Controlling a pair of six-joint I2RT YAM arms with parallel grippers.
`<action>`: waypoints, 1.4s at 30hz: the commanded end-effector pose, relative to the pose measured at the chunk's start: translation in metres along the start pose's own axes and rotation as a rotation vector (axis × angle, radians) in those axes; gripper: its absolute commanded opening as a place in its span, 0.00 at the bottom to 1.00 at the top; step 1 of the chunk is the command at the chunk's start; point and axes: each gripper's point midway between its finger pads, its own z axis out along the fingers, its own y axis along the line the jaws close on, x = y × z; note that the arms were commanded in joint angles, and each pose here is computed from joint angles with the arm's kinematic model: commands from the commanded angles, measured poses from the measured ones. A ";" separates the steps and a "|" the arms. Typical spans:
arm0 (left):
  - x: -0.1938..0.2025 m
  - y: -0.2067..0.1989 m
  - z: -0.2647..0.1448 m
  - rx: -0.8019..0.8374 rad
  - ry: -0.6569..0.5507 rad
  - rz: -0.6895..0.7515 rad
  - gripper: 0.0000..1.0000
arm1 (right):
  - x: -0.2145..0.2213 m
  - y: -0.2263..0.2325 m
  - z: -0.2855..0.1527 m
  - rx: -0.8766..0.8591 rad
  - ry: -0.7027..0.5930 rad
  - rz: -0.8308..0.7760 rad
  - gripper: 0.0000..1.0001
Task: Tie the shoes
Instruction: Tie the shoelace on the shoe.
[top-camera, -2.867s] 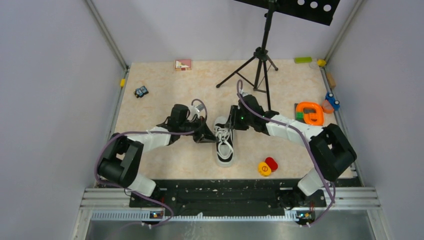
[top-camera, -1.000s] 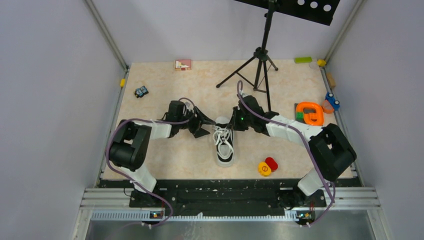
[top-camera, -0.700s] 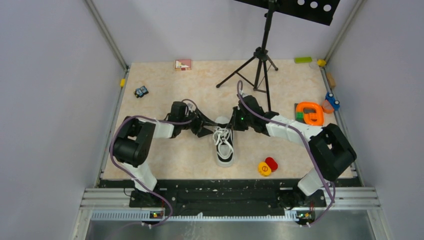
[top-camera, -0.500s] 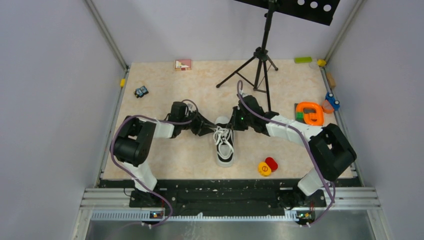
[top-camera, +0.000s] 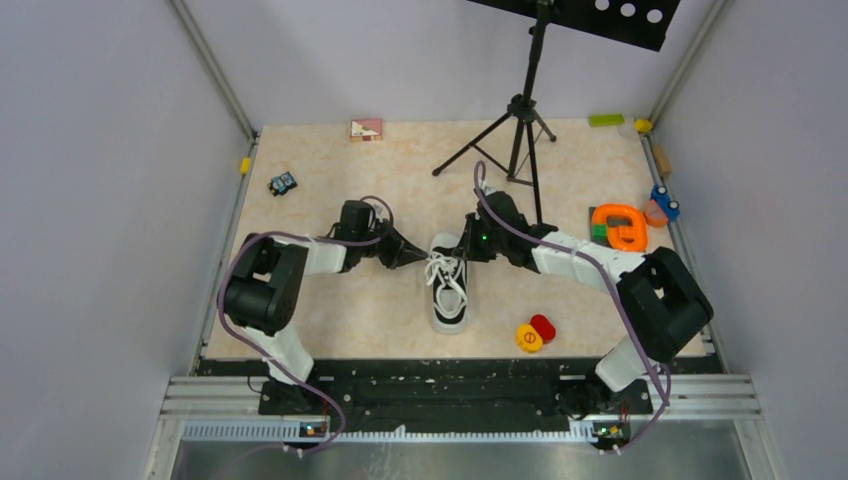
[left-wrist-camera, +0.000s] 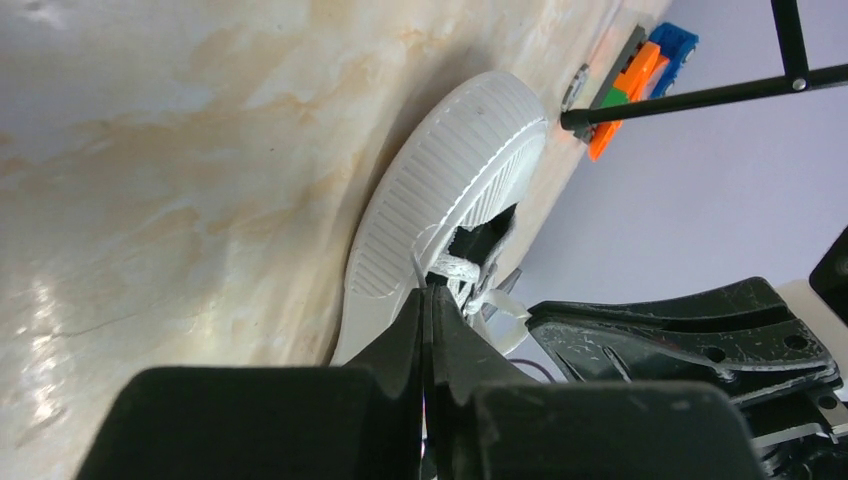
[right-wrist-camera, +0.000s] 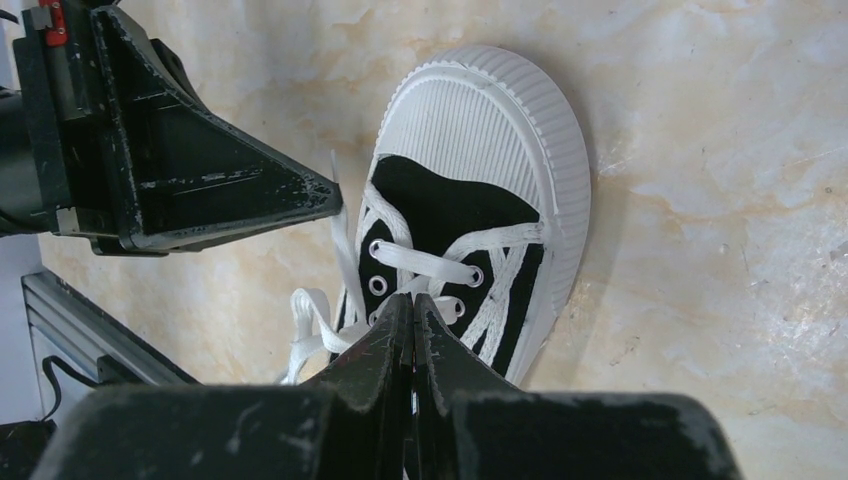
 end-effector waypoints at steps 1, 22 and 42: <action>-0.014 -0.022 -0.017 0.006 -0.066 0.105 0.00 | -0.018 0.009 -0.012 -0.030 -0.061 -0.003 0.00; -0.043 -0.009 -0.048 -0.043 -0.148 0.134 0.00 | -0.011 0.000 -0.012 -0.009 -0.065 0.019 0.00; -0.058 0.002 -0.059 -0.091 -0.167 0.166 0.00 | -0.016 -0.010 -0.020 0.039 -0.117 0.037 0.00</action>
